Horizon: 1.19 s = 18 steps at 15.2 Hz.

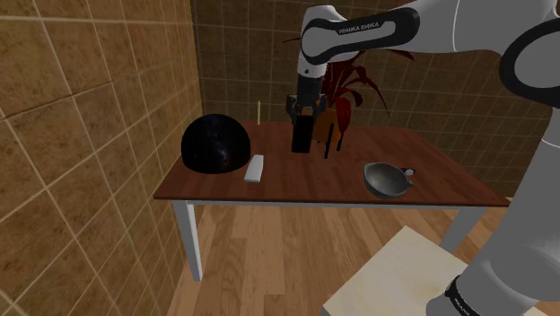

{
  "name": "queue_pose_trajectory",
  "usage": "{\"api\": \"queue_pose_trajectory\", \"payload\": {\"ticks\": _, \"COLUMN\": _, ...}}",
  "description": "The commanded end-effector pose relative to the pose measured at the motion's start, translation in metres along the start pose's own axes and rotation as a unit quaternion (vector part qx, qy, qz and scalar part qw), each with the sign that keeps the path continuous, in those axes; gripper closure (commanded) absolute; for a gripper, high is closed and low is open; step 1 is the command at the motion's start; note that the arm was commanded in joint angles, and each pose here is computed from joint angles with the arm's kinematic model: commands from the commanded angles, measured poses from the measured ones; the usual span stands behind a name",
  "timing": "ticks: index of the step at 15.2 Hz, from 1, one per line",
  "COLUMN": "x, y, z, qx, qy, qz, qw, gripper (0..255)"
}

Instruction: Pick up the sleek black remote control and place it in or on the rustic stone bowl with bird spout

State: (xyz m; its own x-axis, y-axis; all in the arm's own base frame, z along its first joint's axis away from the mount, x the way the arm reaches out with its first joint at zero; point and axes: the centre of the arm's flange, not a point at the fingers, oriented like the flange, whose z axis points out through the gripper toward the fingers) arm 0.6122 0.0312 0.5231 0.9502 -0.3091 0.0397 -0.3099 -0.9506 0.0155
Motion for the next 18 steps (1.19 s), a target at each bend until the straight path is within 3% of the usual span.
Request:
{"api": "queue_pose_trajectory", "payload": {"ticks": 1, "x": 0.001, "y": 0.001, "z": -0.011, "qx": 0.0, "qy": 0.0, "qz": 0.0, "qw": 1.0, "gripper": 255}}
{"api": "queue_pose_trajectory", "payload": {"ticks": 4, "x": 0.002, "y": 0.001, "z": -0.024, "qx": 0.0, "qy": 0.0, "qz": 0.0, "qw": 1.0, "gripper": 255}}
{"api": "queue_pose_trajectory", "payload": {"ticks": 18, "x": -0.078, "y": 0.165, "z": -0.052, "qx": 0.0, "qy": 0.0, "qz": 0.0, "qw": 1.0, "gripper": 255}}
